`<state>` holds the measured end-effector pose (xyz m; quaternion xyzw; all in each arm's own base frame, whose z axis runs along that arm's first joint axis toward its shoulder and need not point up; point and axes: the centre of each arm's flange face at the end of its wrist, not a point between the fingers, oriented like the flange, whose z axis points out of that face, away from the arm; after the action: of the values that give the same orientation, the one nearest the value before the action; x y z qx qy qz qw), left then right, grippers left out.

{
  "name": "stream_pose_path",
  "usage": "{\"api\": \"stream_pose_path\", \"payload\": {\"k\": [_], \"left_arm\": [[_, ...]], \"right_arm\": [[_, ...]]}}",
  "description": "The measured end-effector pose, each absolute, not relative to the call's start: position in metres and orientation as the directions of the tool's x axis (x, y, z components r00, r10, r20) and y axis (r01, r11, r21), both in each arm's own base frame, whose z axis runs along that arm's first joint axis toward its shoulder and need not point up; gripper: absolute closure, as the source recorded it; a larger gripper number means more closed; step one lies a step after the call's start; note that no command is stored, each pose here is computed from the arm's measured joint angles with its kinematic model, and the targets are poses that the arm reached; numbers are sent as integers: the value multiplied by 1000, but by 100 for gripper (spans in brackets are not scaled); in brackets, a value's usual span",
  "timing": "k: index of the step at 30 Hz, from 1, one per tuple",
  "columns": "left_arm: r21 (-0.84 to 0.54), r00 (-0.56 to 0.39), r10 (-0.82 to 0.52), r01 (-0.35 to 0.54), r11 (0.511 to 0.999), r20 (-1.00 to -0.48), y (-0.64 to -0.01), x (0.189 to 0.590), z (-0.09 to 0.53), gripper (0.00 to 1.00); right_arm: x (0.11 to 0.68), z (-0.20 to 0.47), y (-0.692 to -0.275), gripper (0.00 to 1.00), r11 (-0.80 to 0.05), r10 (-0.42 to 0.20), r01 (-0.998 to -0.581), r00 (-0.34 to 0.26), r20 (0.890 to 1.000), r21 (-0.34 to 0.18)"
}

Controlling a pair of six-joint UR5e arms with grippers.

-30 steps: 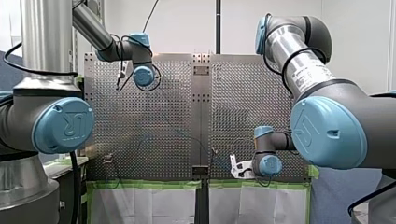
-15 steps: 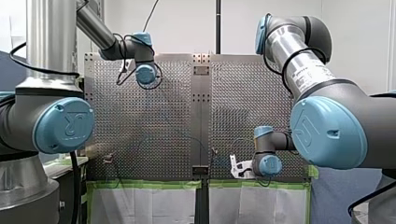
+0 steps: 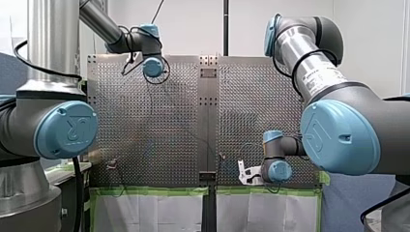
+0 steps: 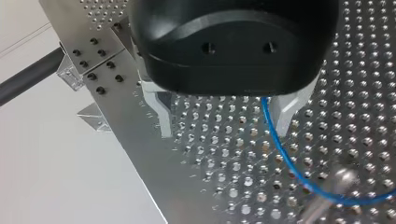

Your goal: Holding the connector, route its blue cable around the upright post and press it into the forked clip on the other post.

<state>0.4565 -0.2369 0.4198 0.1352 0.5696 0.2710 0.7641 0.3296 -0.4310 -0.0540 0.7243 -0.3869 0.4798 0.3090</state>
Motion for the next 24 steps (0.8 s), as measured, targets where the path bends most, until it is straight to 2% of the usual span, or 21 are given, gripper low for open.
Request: {"api": "stream_pose_path", "payload": {"k": [13,24], "left_arm": [[627,151,666,-239,742,-731,-247,479,439,0],[579,153,621,-248,777,-768,-233,502,464,0]], "right_arm": [[330,-54,-431,100,-511,-266,-857,236,935,71],[331,-54,-430,100,-514,-267,-855,240,933,73]]}}
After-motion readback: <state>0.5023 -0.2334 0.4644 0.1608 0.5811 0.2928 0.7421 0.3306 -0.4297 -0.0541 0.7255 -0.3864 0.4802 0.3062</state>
